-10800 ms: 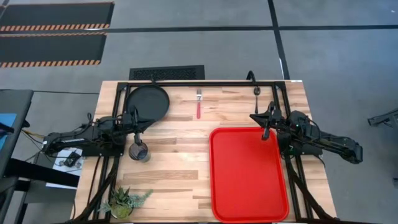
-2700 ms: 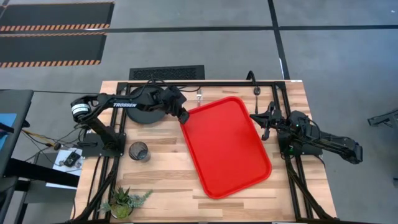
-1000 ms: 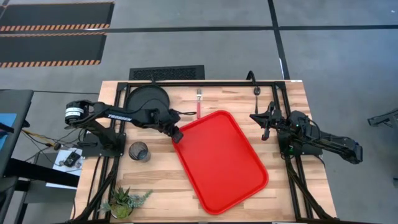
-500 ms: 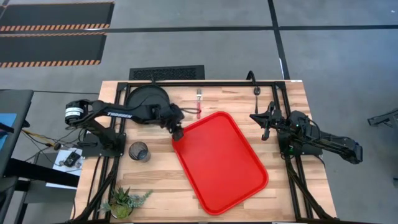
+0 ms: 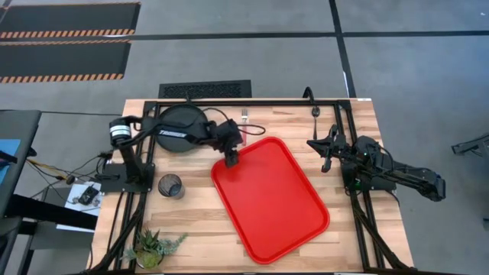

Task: Pick and place plate/cup/fork/spoon on tray
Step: Prepare the red serving tray to the center of the table

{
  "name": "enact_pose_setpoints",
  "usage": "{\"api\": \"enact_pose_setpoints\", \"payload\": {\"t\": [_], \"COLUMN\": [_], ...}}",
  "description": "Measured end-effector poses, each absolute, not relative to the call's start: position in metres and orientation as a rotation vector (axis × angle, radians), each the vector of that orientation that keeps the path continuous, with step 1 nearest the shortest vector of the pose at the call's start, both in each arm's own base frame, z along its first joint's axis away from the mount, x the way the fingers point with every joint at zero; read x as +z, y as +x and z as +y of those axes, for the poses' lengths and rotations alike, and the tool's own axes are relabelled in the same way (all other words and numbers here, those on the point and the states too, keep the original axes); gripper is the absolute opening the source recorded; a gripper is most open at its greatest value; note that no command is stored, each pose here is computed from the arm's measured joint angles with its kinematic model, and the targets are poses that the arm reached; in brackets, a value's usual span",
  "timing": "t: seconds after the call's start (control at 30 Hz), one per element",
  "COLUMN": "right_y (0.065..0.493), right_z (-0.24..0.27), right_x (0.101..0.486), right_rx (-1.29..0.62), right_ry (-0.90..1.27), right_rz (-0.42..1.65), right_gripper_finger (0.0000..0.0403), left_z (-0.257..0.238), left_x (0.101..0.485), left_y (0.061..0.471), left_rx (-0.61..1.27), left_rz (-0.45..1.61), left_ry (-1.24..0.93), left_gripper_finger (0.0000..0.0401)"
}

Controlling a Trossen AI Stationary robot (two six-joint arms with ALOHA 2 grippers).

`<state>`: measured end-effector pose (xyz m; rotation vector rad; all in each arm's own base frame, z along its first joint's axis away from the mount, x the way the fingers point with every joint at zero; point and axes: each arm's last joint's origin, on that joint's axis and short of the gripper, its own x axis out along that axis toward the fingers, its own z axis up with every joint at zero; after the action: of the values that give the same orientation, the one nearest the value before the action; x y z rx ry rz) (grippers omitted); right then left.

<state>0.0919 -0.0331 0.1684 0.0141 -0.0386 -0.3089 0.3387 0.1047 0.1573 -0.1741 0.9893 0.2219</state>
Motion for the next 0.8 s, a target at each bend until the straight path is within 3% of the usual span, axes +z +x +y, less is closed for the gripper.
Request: {"api": "enact_pose_setpoints", "payload": {"t": [0.27,0.67,0.8], "right_y": [0.092,0.092,0.092], "right_z": [-0.033,-0.033,-0.033], "right_x": [0.168,0.169,0.169], "right_rx": [-0.308,-0.309,-0.309], "right_ry": [0.046,0.045,0.045], "right_rz": [-0.044,-0.046,-0.045], "right_gripper_finger": [0.0038,0.0038,0.0038], "left_z": [0.111,0.114,0.123], "left_x": [0.149,0.131,0.139], "left_y": [0.338,0.341,0.336], "left_rx": [0.120,0.093,0.121], "left_rz": [1.029,1.065,1.030], "left_ry": [-0.258,-0.298,-0.421], "left_gripper_finger": [0.0157,0.0069,0.0026]}}
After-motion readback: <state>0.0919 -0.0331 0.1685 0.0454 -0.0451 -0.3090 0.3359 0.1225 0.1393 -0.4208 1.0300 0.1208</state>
